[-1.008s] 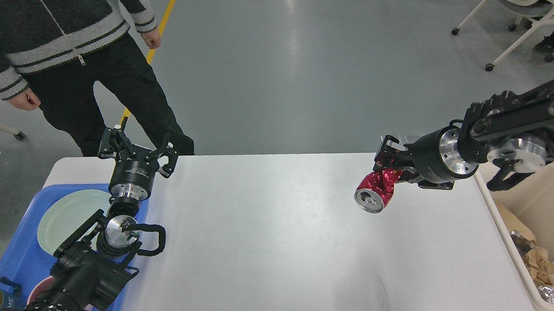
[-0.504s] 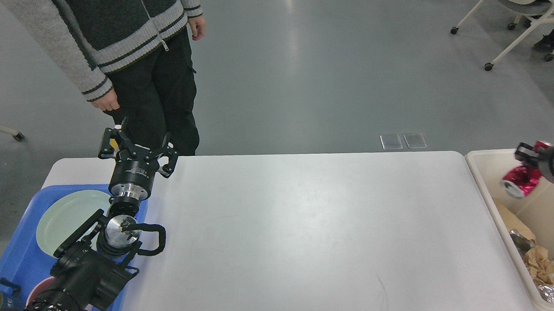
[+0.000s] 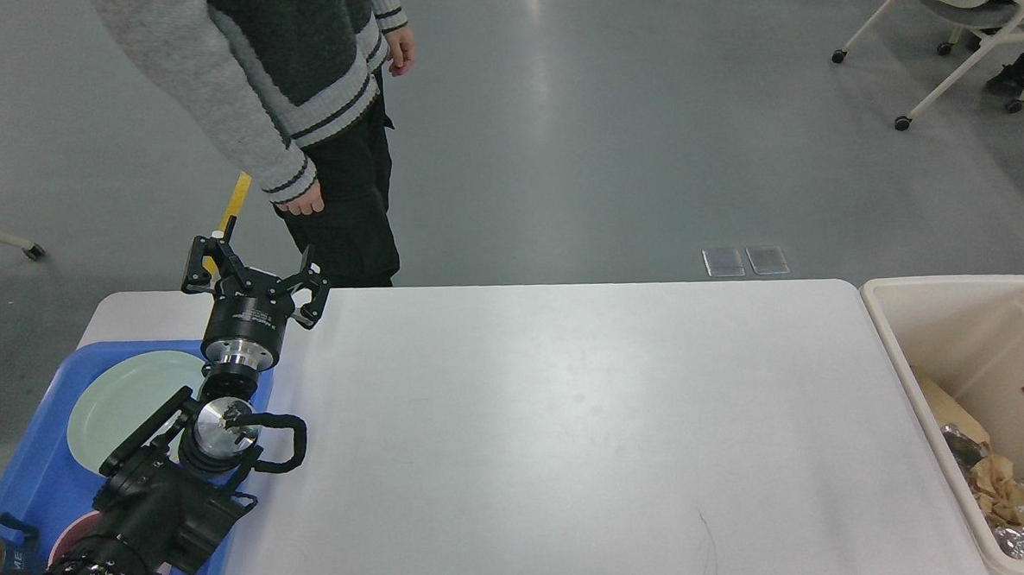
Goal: Tidy desktop
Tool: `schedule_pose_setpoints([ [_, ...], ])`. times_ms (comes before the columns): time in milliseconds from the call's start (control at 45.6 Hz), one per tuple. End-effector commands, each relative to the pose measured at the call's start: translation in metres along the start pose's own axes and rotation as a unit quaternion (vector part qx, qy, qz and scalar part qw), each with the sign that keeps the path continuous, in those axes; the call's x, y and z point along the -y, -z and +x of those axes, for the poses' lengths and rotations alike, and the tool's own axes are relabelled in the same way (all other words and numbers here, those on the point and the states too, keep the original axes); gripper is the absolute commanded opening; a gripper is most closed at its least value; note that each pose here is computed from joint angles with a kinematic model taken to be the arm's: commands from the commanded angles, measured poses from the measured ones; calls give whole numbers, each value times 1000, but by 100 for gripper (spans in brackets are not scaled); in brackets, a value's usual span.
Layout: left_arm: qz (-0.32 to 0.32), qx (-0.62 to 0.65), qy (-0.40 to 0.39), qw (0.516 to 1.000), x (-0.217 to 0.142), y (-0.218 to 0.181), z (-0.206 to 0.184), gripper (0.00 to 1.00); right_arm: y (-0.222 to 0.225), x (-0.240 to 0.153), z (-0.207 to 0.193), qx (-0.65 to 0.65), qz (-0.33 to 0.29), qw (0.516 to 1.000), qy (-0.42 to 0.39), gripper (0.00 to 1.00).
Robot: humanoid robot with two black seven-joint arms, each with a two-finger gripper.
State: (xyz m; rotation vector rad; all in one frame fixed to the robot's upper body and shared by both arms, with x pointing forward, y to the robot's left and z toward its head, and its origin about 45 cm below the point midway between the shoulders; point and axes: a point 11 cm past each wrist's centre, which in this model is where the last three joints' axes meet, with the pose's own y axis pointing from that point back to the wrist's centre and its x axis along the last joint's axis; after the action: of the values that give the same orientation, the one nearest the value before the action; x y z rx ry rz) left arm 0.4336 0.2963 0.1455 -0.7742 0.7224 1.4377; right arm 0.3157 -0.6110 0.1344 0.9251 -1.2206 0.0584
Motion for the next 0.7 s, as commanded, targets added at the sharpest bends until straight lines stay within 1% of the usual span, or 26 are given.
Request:
schedule_pose_setpoints([
  [0,0,0,0,1000,0,0,0,97,0,0,-1,3,0,1000,0,100],
  [131,0,0,-1,1000,0,0,0,97,4,0,-1,7,3,1000,0,100],
  [219,0,0,0,1000,0,0,0,97,15,-1,-3,36,15,999,4,100],
  [307,0,0,-1,1000,0,0,0,97,34,-3,3,102,37,994,8,100],
  [394,0,0,1,1000,0,0,0,97,64,-9,21,210,74,975,15,100],
  [460,0,0,0,1000,0,0,0,97,87,-15,31,298,106,948,25,100],
  [526,0,0,0,1000,0,0,0,97,124,-25,31,386,156,907,60,100],
  [679,0,0,0,1000,0,0,0,97,186,-55,36,541,286,774,165,100],
])
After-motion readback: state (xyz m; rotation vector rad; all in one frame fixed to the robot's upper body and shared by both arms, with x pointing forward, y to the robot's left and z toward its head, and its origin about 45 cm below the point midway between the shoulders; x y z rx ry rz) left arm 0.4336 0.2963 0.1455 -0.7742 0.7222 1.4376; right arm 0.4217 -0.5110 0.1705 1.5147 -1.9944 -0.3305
